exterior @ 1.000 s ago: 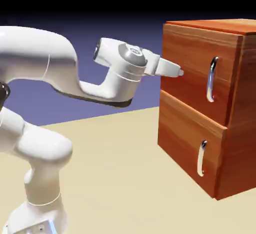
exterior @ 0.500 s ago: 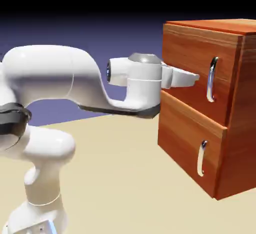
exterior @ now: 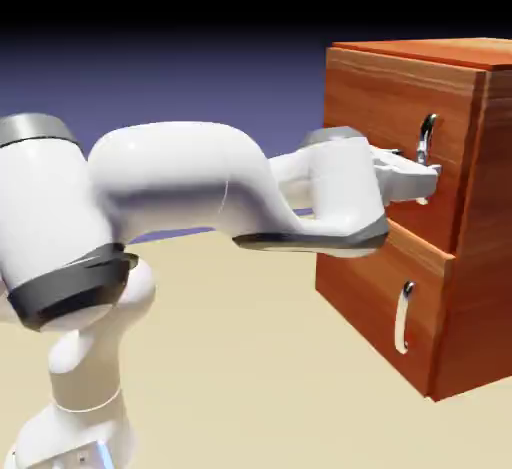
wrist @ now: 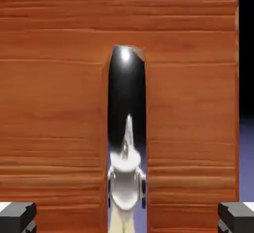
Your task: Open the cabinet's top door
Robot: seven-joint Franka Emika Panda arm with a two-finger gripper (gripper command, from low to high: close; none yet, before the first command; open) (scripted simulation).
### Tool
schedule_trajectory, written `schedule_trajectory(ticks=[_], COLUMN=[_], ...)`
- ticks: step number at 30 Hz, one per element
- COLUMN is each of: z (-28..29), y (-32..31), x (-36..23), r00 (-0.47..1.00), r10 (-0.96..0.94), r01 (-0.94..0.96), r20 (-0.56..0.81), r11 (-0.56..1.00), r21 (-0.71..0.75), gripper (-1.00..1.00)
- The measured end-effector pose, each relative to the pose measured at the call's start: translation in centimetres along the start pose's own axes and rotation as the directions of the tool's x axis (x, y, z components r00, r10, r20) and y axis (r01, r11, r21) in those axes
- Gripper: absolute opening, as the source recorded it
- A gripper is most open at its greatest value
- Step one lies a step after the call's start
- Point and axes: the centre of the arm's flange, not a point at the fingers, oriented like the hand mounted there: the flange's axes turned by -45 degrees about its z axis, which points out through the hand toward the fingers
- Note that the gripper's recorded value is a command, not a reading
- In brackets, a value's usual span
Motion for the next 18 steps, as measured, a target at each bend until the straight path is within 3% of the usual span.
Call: schedule_trajectory(ticks=[18], z=[-10.2], y=[-5.5], x=[0.0], r00=[1.0], r10=[-0.003], r01=[0.003], r20=[-0.001], r11=[0.963], r21=[-0.271], gripper=[-1.0])
